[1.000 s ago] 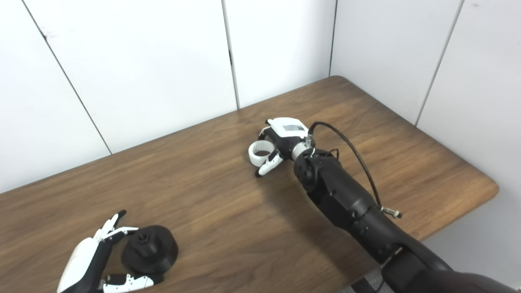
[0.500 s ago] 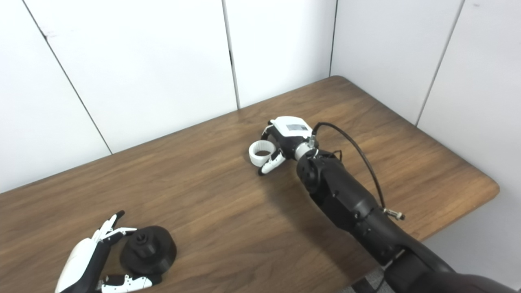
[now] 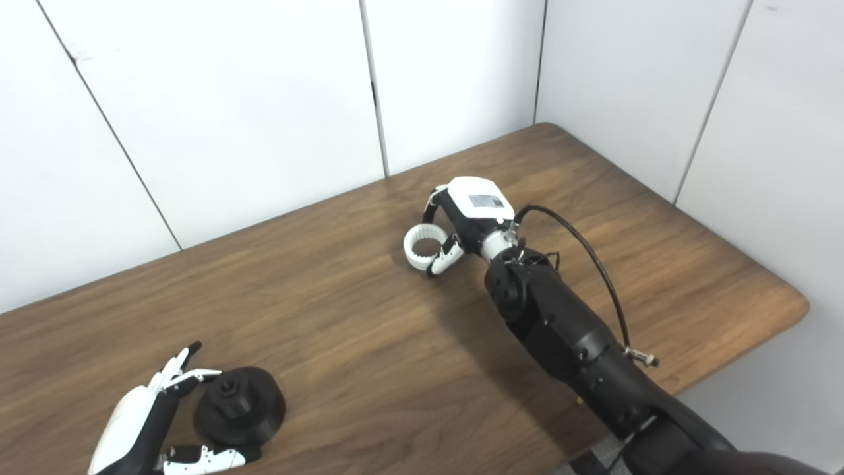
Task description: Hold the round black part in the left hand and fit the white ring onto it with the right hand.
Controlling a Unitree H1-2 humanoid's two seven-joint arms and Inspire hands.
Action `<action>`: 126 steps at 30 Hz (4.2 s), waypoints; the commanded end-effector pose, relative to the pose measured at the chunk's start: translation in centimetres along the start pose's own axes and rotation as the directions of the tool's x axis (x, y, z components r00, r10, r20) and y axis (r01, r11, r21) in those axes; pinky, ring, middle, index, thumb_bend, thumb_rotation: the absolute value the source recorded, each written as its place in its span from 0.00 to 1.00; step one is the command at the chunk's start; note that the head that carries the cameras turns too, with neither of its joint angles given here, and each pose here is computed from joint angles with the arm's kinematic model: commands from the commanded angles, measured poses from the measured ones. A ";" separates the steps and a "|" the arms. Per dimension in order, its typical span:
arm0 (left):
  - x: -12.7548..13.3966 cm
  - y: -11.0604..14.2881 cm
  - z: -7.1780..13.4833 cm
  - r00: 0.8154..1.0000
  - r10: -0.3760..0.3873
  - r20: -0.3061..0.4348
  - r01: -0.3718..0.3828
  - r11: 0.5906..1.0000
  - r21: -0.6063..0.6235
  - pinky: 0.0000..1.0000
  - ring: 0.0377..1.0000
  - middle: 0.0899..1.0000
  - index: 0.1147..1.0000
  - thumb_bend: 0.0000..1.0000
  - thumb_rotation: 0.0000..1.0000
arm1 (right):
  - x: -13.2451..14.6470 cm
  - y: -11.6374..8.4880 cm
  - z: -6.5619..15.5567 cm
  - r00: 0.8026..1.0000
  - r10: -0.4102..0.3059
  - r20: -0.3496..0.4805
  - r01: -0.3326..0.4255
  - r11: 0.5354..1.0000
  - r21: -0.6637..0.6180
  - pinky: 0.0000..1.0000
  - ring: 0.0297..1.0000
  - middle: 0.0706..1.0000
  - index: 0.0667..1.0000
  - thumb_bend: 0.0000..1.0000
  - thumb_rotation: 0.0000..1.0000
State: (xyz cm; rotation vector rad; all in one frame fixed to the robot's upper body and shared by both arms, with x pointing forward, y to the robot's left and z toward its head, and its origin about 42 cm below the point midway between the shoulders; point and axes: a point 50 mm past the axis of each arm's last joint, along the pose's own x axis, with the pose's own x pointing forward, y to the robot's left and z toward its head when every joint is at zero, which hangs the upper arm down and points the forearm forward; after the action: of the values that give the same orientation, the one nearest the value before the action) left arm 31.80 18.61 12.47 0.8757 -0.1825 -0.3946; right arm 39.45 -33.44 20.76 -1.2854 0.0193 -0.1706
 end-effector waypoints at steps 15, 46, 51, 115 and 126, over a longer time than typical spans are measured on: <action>0.7 1.7 0.5 0.998 0.048 0.035 -0.049 0.998 0.040 1.00 1.00 1.00 0.58 0.96 0.32 | -0.4 -7.3 4.1 0.941 -0.303 0.147 0.289 0.951 0.108 0.89 0.86 0.86 0.46 0.52 0.15; 1.1 1.7 1.5 0.998 0.056 0.021 -0.057 0.998 0.038 1.00 1.00 1.00 0.58 0.95 0.29 | -15.2 -3.2 7.1 0.929 -0.303 0.211 0.239 0.930 0.280 0.83 0.84 0.83 0.46 0.52 0.15; 1.5 1.2 2.3 0.998 0.061 0.025 -0.062 0.997 0.036 1.00 1.00 1.00 0.58 0.95 0.30 | -15.6 -3.0 7.1 0.924 -0.302 0.234 0.227 0.926 0.301 0.85 0.85 0.83 0.46 0.52 0.15; 2.5 -0.4 5.5 0.998 0.064 0.022 -0.065 0.997 0.048 1.00 1.00 1.00 0.57 0.95 0.33 | -12.5 1.6 15.3 0.865 -0.067 0.497 -0.088 0.955 0.282 0.82 0.82 0.83 0.46 0.52 0.15; 2.4 -0.5 5.8 0.998 0.055 0.021 -0.056 0.997 0.044 1.00 1.00 1.00 0.57 0.94 0.32 | -12.3 1.6 16.2 0.860 -0.058 0.507 -0.105 0.952 0.286 0.83 0.83 0.84 0.46 0.52 0.15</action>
State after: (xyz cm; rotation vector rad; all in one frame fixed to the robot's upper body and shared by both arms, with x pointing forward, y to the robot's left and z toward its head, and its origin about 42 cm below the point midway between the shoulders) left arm 31.46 13.55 13.70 0.9014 -0.1512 -0.3732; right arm 28.77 -16.73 20.95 -1.0007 -0.3585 0.2082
